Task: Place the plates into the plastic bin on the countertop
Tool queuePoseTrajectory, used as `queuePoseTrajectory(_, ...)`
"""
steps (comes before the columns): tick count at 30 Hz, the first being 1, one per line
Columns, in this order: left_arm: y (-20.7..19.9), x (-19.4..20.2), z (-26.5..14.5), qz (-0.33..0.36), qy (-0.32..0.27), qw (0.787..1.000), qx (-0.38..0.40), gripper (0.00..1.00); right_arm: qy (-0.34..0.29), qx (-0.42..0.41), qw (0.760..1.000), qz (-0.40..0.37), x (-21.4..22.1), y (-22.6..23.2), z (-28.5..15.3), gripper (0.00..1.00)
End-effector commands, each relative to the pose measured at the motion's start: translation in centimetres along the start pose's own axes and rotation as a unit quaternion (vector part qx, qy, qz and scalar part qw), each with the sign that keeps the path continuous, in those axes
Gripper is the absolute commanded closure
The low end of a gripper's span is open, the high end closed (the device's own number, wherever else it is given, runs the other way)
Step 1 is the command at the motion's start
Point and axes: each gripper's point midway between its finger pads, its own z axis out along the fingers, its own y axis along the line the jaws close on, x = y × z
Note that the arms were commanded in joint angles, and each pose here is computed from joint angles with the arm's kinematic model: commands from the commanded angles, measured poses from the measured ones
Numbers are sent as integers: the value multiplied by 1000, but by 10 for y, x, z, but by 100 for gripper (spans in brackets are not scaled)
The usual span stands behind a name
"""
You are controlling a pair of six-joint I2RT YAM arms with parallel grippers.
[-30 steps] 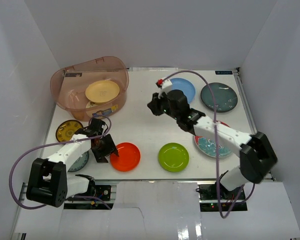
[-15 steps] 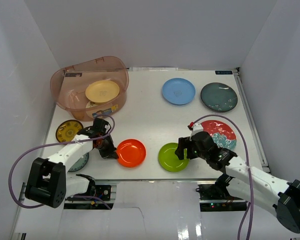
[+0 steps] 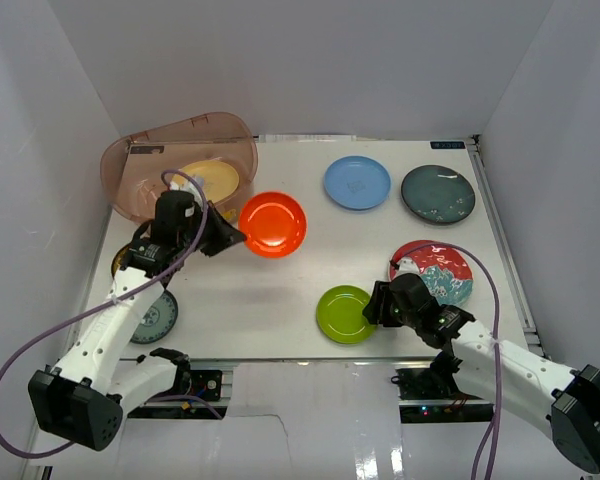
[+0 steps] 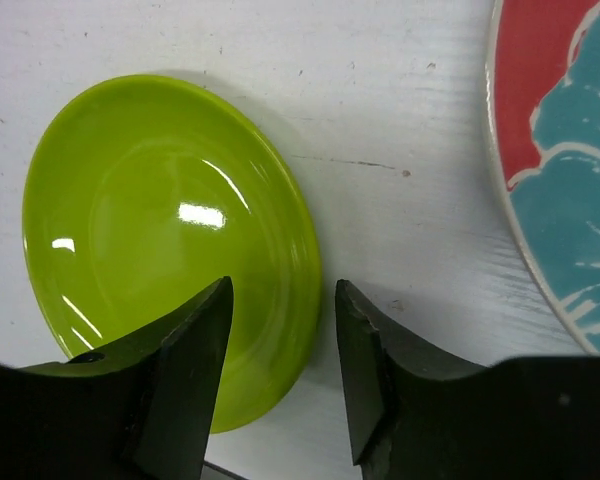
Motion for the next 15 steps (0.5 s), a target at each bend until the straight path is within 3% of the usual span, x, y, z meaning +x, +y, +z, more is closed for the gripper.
queuePoseTrajectory(1, -60, -67, -12, 10, -98, 993, 72, 100, 23, -5, 999, 21, 15, -1, 10, 50)
queuePoseTrajectory(3, -67, -104, -5, 13, -138, 988, 62, 100, 18, -14, 999, 31, 15, 1, 13, 59)
queuePoseTrajectory(4, -63, -118, -2, 6, -153, 987, 53, 100, 17, -18, 999, 35, 15, 2, 14, 70)
queuePoseTrajectory(7, -32, -180, -7, -33, -209, 977, 32, 100, -9, -34, 998, 46, 7, 6, 13, 92)
queuePoseTrajectory(12, 58, -258, -4, -81, -290, 949, -97, 100, -70, -82, 993, 39, -20, 25, 1, 92)
queuePoseTrajectory(15, 99, -272, 17, -90, -289, 939, -162, 100, -96, -107, 989, 24, -42, 41, -10, 92)
